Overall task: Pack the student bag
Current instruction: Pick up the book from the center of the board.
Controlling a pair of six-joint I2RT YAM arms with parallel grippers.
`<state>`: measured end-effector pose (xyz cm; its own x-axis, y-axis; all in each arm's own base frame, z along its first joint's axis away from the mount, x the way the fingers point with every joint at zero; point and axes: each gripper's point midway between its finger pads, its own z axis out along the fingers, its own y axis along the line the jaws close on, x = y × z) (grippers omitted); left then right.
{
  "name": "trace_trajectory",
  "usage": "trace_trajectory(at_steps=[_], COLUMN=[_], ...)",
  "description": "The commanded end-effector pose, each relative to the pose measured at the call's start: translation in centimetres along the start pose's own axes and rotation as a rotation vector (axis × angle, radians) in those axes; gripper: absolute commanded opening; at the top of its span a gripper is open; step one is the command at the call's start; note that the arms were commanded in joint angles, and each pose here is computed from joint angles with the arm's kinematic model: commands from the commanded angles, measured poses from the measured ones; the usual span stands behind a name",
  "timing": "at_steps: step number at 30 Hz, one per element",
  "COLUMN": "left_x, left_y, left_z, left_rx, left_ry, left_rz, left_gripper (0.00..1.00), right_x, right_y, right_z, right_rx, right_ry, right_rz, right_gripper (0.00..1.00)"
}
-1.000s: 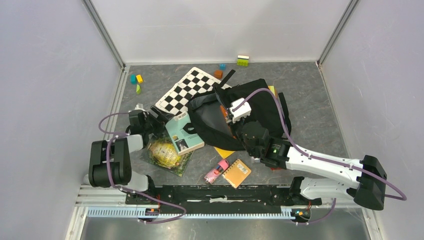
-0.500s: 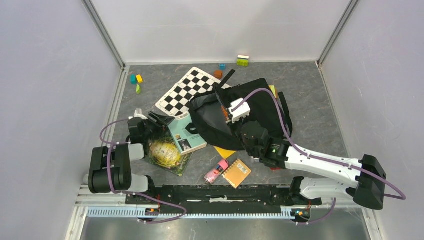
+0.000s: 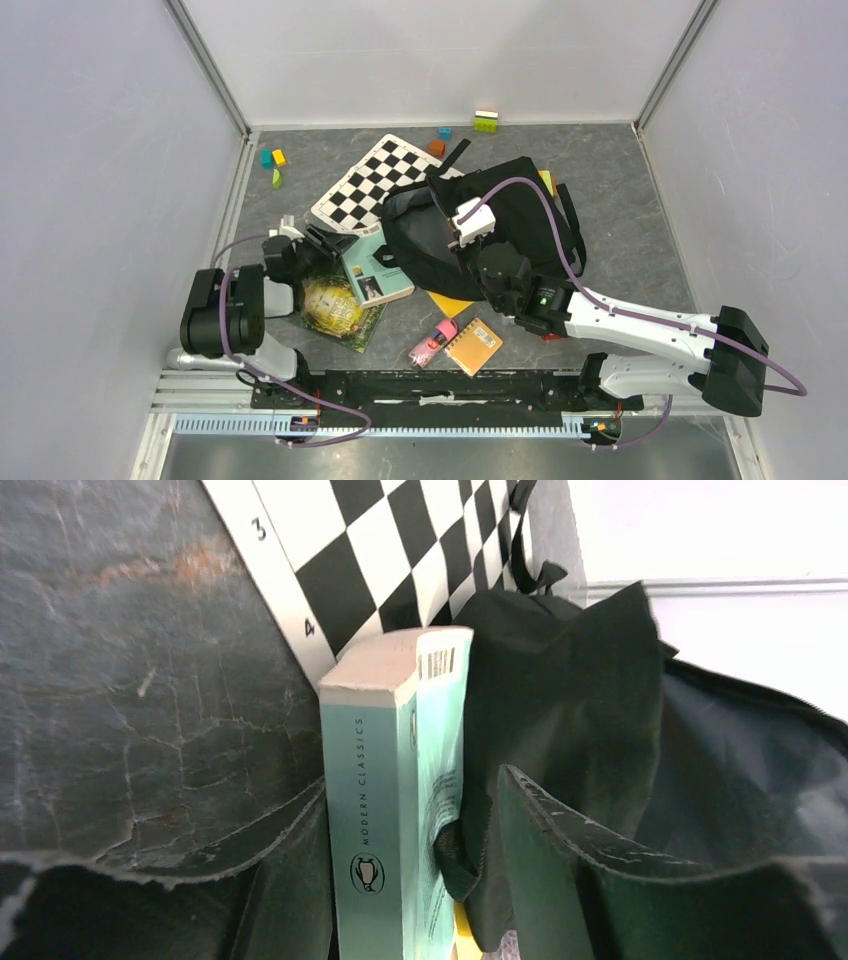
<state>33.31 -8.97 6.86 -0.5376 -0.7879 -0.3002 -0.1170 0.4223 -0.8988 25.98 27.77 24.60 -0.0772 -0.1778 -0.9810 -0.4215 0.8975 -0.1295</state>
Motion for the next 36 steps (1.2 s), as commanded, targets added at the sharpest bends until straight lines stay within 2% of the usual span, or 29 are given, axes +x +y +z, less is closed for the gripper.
trace_trajectory(at_steps=[1,6,17,22,27,36], left_x=[2.4,2.4,1.5,-0.1,-1.1,0.9], left_y=[-2.6,-3.3,-3.7,-6.5,-10.4,-18.0], left_z=[0.8,1.0,-0.5,-3.1,-7.0,-10.8], left_rx=[0.125,0.161,0.079,0.028,0.02,0.207], left_ry=[0.111,0.102,0.057,0.001,-0.059,-0.009], left_rz=[0.008,-0.005,0.119,0.271,0.36,0.245], left_gripper=[0.59,0.46,0.02,0.02,0.02,0.02], right_x=[-3.0,-3.3,-3.5,-4.3,-5.9,-9.2], right_y=[0.3,0.1,-0.4,-0.8,-1.2,-1.9], right_z=[0.2,0.1,-0.3,-0.5,-1.1,-2.3], right_rx=[-0.005,-0.001,0.012,0.017,0.013,-0.004], right_ry=[-0.066,-0.066,-0.068,-0.077,-0.101,-0.162], right_rz=[0.06,0.056,0.045,0.033,0.047,0.094], right_gripper=[0.0,0.0,0.0,0.0,0.0,0.0])
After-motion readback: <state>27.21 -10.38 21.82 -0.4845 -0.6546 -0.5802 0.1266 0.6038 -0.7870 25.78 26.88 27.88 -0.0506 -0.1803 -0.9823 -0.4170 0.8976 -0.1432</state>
